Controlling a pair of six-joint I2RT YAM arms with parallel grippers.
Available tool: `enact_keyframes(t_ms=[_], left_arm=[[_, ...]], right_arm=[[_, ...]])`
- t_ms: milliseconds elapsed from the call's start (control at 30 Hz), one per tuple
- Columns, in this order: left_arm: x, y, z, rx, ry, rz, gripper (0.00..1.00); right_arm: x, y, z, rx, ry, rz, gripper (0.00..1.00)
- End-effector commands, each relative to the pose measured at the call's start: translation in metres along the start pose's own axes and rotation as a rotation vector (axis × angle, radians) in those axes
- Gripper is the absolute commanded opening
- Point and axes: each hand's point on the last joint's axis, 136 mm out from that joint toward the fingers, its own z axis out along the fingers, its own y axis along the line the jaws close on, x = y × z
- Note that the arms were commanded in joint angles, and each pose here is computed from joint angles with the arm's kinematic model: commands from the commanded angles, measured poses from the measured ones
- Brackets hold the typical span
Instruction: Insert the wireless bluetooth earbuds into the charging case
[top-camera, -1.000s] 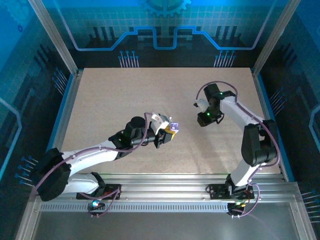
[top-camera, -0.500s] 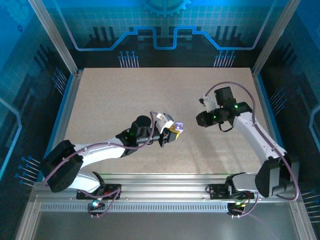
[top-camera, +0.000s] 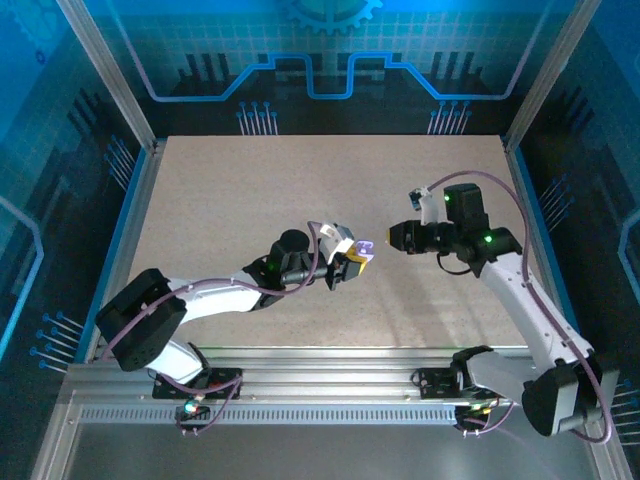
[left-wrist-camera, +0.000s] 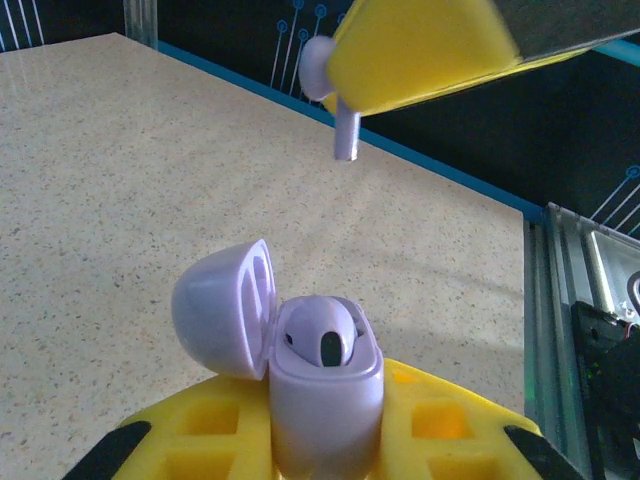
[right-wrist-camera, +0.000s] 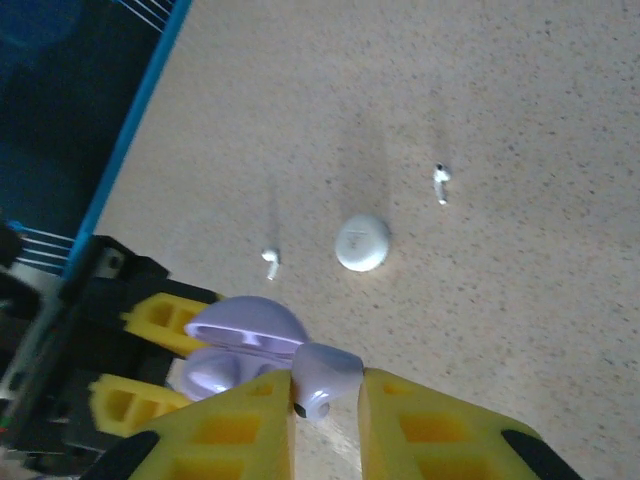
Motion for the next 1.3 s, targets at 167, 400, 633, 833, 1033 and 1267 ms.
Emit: enact_keyframes(t_ms=[167,400,633,833,1033,1267], left_arm=[[-0.035,-0.006,0.003,0.016,-0.12,0.024,0.19],[-0.04,-0.008,0.002,0.023,-0.143,0.022,0.19],[-0.042,-0.01,0.002,0.029,-0.149,0.027,0.19],[-0.046,-0.011,0.001,0.036,-0.162,0.033,0.19],[-0.05,-0.013,0.001,0.041,-0.174,0.031,0.19],[-0.054,-0.013,-0.001,0.038,-0.189,0.033,0.19]], right_arm=[[0.009,0.018,-0.003,-0.093,-0.071,0.082,0.22],[0.014,0.024,0.001,-0.12,-0.087,0.1,0.23],[0.009,0.03,0.004,-0.134,-0.105,0.095,0.22],[0.008,0.032,0.009,-0.143,-0.106,0.094,0.23],[0.009,0.032,0.015,-0.144,-0.092,0.094,0.22],[0.013,0.03,0.017,-0.127,-0.083,0.091,0.23]])
